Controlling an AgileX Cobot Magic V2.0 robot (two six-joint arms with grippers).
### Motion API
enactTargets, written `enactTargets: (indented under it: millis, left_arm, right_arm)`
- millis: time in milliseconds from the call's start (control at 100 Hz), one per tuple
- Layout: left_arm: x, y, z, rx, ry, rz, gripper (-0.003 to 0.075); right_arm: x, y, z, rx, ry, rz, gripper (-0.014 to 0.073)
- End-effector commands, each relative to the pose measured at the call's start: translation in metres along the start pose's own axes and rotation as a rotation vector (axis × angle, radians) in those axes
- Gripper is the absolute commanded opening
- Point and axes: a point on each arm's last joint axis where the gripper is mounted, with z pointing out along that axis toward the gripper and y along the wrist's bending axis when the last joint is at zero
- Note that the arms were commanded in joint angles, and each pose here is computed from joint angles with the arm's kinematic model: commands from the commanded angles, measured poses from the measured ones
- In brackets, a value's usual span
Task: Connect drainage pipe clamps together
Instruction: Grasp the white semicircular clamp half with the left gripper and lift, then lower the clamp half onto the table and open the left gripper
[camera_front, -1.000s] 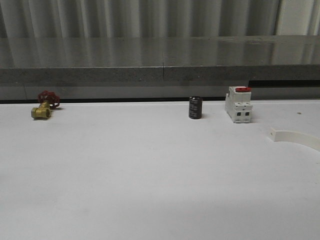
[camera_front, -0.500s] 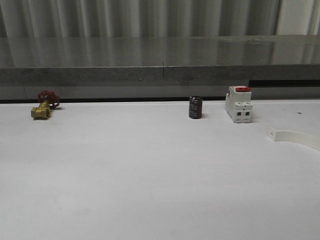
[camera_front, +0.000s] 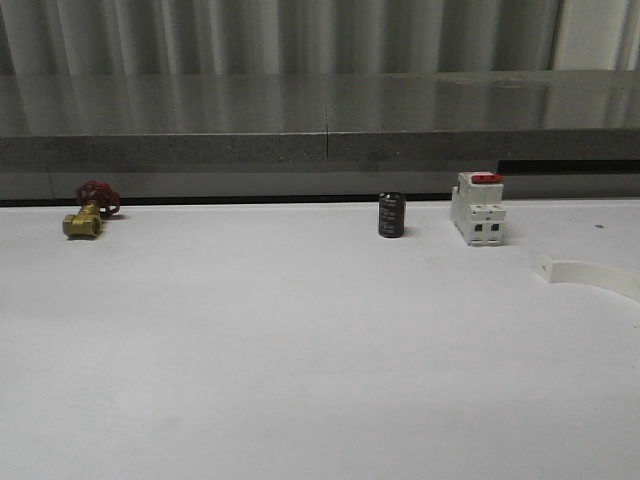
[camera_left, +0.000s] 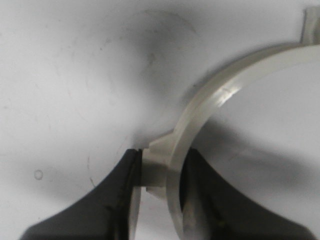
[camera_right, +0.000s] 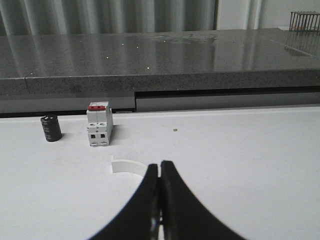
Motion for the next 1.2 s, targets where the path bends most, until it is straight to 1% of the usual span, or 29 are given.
enactTargets:
  millis: [0, 40, 100, 250, 360, 510, 520, 530, 630, 770, 980, 1060, 1190]
  left_arm:
    - [-0.011, -0.001, -0.053, 0.017, -0.175, -0.012, 0.0003]
    - [-0.011, -0.003, -0.062, 0.020, -0.199, -0.009, -0.0012]
    - [-0.010, -0.008, -0.077, 0.038, -0.234, -0.006, -0.0011]
    - [-0.003, -0.037, -0.110, 0.097, -0.311, 0.038, -0.0011]
    - [0.007, -0.069, -0.126, 0.135, -0.333, 0.100, -0.0011]
    - [0.022, -0.118, -0.130, 0.188, -0.329, 0.153, -0.0010]
    - [0.024, -0.125, -0.130, 0.195, -0.327, 0.164, -0.0010]
    - [0.024, -0.125, -0.130, 0.195, -0.326, 0.162, -0.0010]
    - [0.040, -0.156, -0.129, 0.230, -0.323, 0.211, -0.0010]
    - [0.062, -0.186, -0.120, 0.268, -0.307, 0.228, -0.0010]
    - [0.097, -0.212, -0.095, 0.290, -0.252, 0.252, -0.0010]
    - [0.107, -0.215, -0.081, 0.287, -0.213, 0.233, -0.0010]
    - [0.116, -0.220, -0.061, 0.283, -0.141, 0.214, -0.0004]
  right_arm:
    - [-0.013, 0.000, -0.003, 0.001, -0.112, -0.009, -0.0067]
    - [-0.013, 0.000, -0.003, 0.001, -0.112, -0.009, -0.0067]
    - [-0.013, 0.000, -0.003, 0.001, -0.112, -0.009, -0.0067]
    - [-0.013, 0.000, -0.003, 0.001, -0.112, -0.009, -0.0067]
    - [-0.013, 0.000, -0.003, 0.001, -0.112, -0.009, -0.0067]
    - [-0.013, 0.000, -0.003, 0.001, -0.112, -0.009, -0.0067]
    - [-0.013, 0.000, -0.003, 0.001, -0.112, -0.009, -0.0067]
    - [-0.013, 0.000, -0.003, 0.001, -0.112, -0.009, -0.0067]
    - [-0.013, 0.000, -0.003, 0.001, -0.112, -0.009, -0.0067]
    - [-0.013, 0.000, -0.003, 0.001, -0.112, -0.009, -0.0067]
    - [-0.013, 0.000, -0.003, 0.001, -0.112, -0.009, -0.0067]
    - [-0.013, 0.000, -0.003, 0.001, -0.112, -0.009, -0.0067]
    - [-0.013, 0.000, -0.003, 0.001, -0.112, -0.009, -0.0067]
